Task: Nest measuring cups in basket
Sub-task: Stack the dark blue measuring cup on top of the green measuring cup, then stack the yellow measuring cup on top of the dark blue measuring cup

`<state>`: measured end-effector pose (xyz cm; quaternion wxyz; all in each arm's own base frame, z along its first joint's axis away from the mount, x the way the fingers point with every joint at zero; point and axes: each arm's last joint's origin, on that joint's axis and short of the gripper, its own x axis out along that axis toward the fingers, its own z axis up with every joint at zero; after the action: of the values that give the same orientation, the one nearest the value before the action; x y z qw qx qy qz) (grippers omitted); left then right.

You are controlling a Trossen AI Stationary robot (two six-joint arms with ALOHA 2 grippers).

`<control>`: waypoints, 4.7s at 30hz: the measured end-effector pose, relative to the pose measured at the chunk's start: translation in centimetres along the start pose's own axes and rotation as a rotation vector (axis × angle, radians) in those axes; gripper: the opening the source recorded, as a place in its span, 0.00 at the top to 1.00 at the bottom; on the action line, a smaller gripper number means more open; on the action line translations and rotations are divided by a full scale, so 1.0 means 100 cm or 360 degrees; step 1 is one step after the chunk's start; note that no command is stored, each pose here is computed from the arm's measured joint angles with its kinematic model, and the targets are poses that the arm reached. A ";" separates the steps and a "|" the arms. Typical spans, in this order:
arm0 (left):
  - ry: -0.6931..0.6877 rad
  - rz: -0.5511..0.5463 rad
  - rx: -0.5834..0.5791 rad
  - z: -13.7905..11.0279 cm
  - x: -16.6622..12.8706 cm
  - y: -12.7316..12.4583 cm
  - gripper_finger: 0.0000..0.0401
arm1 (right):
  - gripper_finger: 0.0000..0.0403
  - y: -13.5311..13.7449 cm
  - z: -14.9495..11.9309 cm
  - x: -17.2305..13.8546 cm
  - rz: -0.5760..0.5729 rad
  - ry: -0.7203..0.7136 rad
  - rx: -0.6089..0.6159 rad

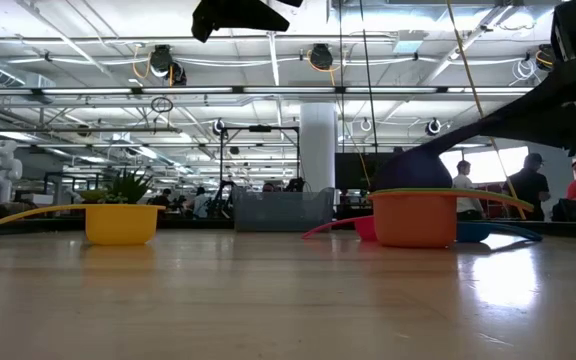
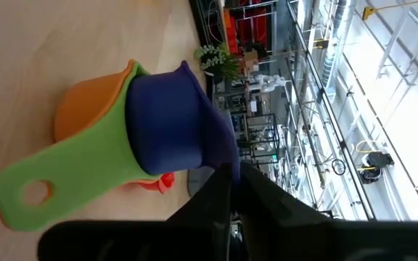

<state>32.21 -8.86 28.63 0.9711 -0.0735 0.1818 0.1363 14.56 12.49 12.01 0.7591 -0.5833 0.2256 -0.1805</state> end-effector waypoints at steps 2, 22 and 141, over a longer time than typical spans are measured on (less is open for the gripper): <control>0.0000 0.0000 0.0000 0.000 0.000 0.000 0.54 | 0.94 0.000 0.000 0.000 0.0006 -0.0004 -0.0009; 0.0002 0.0001 0.0000 0.000 0.000 0.000 0.54 | 0.61 0.003 0.003 0.000 0.0234 -0.0159 0.0022; 0.1095 0.0838 -0.0290 -0.118 -0.072 0.014 0.51 | 0.79 -0.069 -0.052 0.017 0.0768 0.0142 0.1502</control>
<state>21.38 -11.55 20.29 0.7757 -0.1509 0.4943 0.3621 13.05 5.62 17.35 0.9487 -0.1016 0.2796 -0.1072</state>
